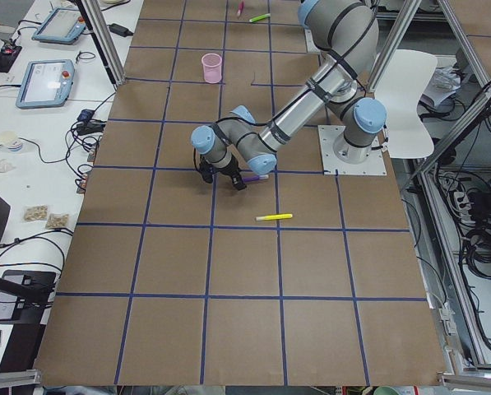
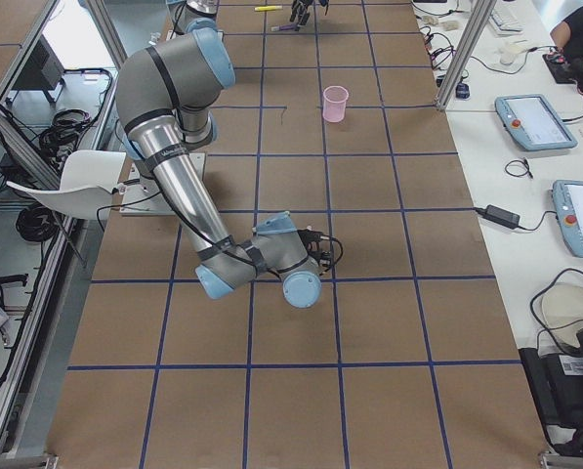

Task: Insert purple and pink pens into pink cup

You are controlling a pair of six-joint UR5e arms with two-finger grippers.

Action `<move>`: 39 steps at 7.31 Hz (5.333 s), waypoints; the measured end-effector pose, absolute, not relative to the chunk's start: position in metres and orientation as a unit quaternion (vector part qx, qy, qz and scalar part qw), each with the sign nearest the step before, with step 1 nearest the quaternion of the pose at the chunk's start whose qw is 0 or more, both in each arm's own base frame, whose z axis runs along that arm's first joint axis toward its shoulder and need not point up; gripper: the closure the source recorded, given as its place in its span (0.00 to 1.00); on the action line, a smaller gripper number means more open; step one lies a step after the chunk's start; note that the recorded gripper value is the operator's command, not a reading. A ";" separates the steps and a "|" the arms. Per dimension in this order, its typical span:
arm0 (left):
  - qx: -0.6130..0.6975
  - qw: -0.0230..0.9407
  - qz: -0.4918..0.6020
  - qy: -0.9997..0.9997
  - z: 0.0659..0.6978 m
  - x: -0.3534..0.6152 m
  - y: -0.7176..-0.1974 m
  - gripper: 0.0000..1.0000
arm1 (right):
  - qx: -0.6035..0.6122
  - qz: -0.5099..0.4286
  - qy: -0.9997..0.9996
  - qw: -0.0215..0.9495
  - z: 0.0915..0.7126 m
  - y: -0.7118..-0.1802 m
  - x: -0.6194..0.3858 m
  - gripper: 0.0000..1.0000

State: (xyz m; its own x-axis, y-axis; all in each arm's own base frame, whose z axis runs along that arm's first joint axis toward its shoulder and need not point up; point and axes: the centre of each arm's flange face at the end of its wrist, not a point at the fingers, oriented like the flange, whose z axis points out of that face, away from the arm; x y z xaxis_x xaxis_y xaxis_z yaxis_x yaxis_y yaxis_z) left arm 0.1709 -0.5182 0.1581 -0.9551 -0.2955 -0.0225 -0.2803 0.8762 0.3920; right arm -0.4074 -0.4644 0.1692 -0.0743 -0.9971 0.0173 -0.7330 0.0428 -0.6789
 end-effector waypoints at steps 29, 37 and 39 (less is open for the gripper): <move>0.149 0.029 -0.130 -0.980 0.222 0.164 -0.541 1.00 | -0.613 -0.162 0.744 0.211 0.423 -0.538 -0.108 1.00; 0.128 0.074 -0.012 -0.989 0.314 0.138 -0.561 1.00 | -0.607 -0.048 0.793 0.010 0.403 -0.559 0.243 1.00; 0.109 0.082 0.010 -0.991 0.329 0.112 -0.564 1.00 | -0.602 -0.029 0.797 -0.037 0.377 -0.559 0.274 1.00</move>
State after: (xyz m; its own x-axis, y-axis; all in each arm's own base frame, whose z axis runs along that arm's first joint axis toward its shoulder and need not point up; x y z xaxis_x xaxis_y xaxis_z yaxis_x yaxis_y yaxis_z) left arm 0.1121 -0.5638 0.3295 -0.9629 -0.2139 0.1643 -0.2173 0.9761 -0.0026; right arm 0.2736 -0.5595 0.3766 -0.2733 -0.9573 0.0938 -0.9616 0.2743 -0.0021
